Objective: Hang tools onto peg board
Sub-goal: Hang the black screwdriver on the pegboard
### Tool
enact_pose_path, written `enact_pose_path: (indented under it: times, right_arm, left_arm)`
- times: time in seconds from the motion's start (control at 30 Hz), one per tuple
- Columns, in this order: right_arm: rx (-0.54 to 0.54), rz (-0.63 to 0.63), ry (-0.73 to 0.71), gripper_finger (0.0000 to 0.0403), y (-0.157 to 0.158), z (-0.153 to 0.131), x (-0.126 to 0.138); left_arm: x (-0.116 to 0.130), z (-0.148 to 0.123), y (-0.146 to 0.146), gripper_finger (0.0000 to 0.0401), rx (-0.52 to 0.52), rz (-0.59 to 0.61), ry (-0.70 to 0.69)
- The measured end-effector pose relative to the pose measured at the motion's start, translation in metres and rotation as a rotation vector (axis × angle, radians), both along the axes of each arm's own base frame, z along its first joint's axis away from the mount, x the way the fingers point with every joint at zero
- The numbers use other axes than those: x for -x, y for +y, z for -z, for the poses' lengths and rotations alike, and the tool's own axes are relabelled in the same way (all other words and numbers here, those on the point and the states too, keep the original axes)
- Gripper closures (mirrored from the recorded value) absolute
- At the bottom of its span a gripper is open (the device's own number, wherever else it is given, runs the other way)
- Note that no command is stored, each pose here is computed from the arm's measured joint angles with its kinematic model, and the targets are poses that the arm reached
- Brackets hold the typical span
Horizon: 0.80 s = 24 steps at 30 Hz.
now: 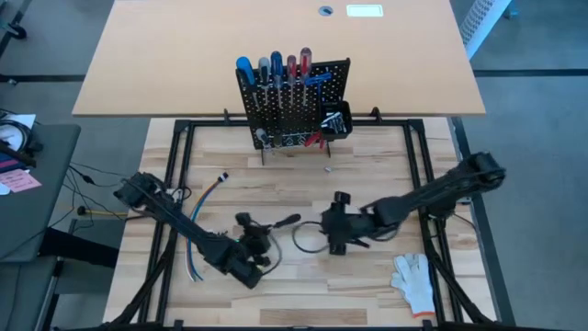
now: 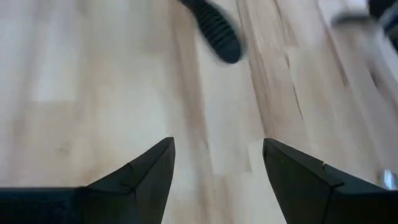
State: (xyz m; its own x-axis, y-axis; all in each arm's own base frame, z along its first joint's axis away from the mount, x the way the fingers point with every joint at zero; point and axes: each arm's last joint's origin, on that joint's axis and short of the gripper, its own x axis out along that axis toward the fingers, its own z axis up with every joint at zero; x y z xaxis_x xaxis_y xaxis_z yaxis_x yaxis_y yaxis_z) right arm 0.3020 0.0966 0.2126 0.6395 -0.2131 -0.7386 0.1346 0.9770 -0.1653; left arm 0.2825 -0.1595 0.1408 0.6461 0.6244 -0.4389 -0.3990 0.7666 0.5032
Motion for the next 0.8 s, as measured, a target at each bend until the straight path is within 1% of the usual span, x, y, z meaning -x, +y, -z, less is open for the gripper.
enact_pose_path:
  times: [0.07, 0.13, 0.2, 0.27, 0.3, 0.43, 0.57, 0.67, 0.73, 0.8]
  right_arm:
    - [-0.020, -0.043, -0.123, 0.0149, 0.006, 0.002, 0.009]
    - [-0.050, -0.071, -0.297, 0.0149, 0.011, 0.008, 0.012]
    - [-0.083, -0.081, -0.495, 0.0149, 0.013, 0.014, 0.011]
    - [-0.100, -0.072, -0.647, 0.0149, 0.010, 0.020, 0.008]
    - [-0.110, -0.063, -0.700, 0.0149, 0.008, 0.023, 0.005]
    - [-0.110, -0.041, -0.810, 0.0148, 0.003, 0.032, -0.007]
    - [-0.083, -0.104, -0.902, 0.0148, 0.011, 0.028, -0.010]
    - [-0.055, -0.153, -0.943, 0.0149, 0.018, 0.022, -0.010]
    - [-0.059, -0.141, -0.966, 0.0150, 0.020, 0.016, -0.013]
    - [-0.056, -0.093, -0.978, 0.0153, 0.018, 0.011, -0.017]
  left_arm:
    - [0.009, -0.004, -0.002, 0.0400, 0.006, -0.024, -0.101]
    - [0.013, -0.007, -0.002, 0.0400, 0.024, -0.032, -0.191]
    - [0.015, -0.010, -0.002, 0.0400, 0.046, -0.016, -0.251]
    - [0.015, -0.014, -0.002, 0.0400, 0.065, 0.007, -0.309]
    - [0.015, -0.016, -0.002, 0.0400, 0.073, 0.021, -0.337]
    - [0.018, -0.020, -0.001, 0.0400, 0.143, 0.114, -0.464]
    - [0.029, -0.021, 0.006, 0.0400, 0.222, 0.203, -0.606]
    - [0.038, -0.018, 0.012, 0.0401, 0.264, 0.248, -0.661]
    - [0.040, -0.019, 0.013, 0.0401, 0.277, 0.257, -0.690]
    - [0.040, -0.021, 0.014, 0.0401, 0.266, 0.250, -0.702]
